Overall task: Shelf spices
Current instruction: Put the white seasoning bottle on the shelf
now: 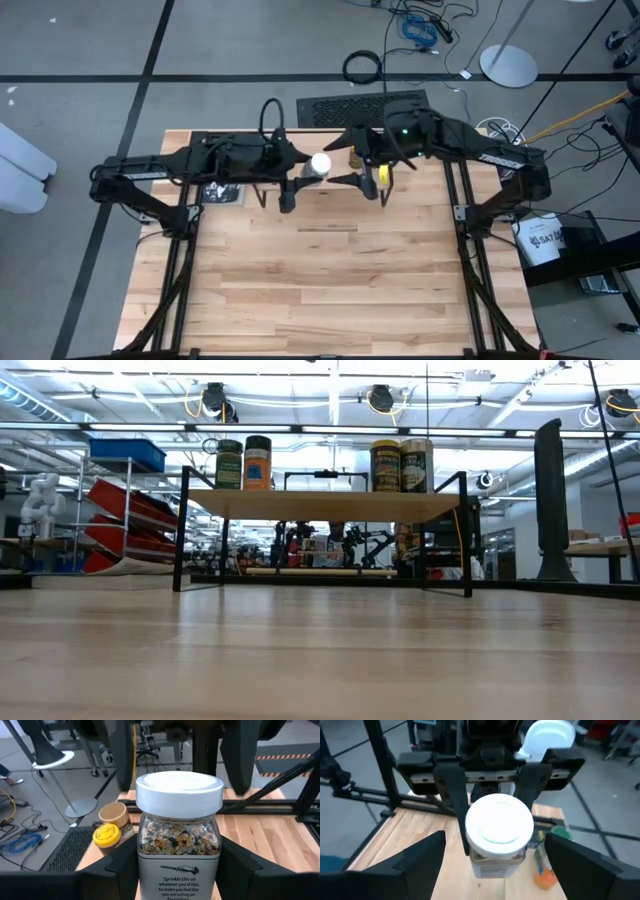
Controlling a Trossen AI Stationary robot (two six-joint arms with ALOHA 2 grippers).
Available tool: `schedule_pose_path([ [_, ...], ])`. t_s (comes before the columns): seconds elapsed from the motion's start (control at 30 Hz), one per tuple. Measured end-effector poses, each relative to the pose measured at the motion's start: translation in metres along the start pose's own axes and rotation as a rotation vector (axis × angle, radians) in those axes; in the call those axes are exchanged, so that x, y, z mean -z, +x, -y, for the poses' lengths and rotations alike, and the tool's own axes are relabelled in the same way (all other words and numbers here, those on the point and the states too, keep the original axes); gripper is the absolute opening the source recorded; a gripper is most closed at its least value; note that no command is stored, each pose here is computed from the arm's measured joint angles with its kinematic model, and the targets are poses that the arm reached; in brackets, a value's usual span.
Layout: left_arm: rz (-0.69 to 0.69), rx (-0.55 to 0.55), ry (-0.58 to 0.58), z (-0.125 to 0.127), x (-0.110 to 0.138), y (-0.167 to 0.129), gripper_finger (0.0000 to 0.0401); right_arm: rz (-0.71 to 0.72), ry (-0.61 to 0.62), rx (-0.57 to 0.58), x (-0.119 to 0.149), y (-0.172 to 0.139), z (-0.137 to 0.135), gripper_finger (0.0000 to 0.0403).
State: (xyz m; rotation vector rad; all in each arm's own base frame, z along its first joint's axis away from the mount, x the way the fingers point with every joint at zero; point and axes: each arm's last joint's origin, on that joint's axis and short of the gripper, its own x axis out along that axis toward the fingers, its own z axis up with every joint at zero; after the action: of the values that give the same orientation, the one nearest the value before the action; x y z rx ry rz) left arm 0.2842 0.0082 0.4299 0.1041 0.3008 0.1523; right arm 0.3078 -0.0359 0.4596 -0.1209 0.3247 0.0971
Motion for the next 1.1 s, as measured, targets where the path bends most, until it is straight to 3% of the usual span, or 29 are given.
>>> schedule_pose_path([
  [0.93, -0.033, 0.048, 0.001, 0.003, 0.005, 0.010, 0.0202, -0.051, -0.046, -0.067, 0.012, 0.025, 0.005, 0.0311],
  [1.1, -0.037, 0.049, 0.002, 0.003, 0.005, 0.009, 0.0202, -0.049, -0.050, -0.064, 0.012, 0.025, 0.005, 0.0272],
])
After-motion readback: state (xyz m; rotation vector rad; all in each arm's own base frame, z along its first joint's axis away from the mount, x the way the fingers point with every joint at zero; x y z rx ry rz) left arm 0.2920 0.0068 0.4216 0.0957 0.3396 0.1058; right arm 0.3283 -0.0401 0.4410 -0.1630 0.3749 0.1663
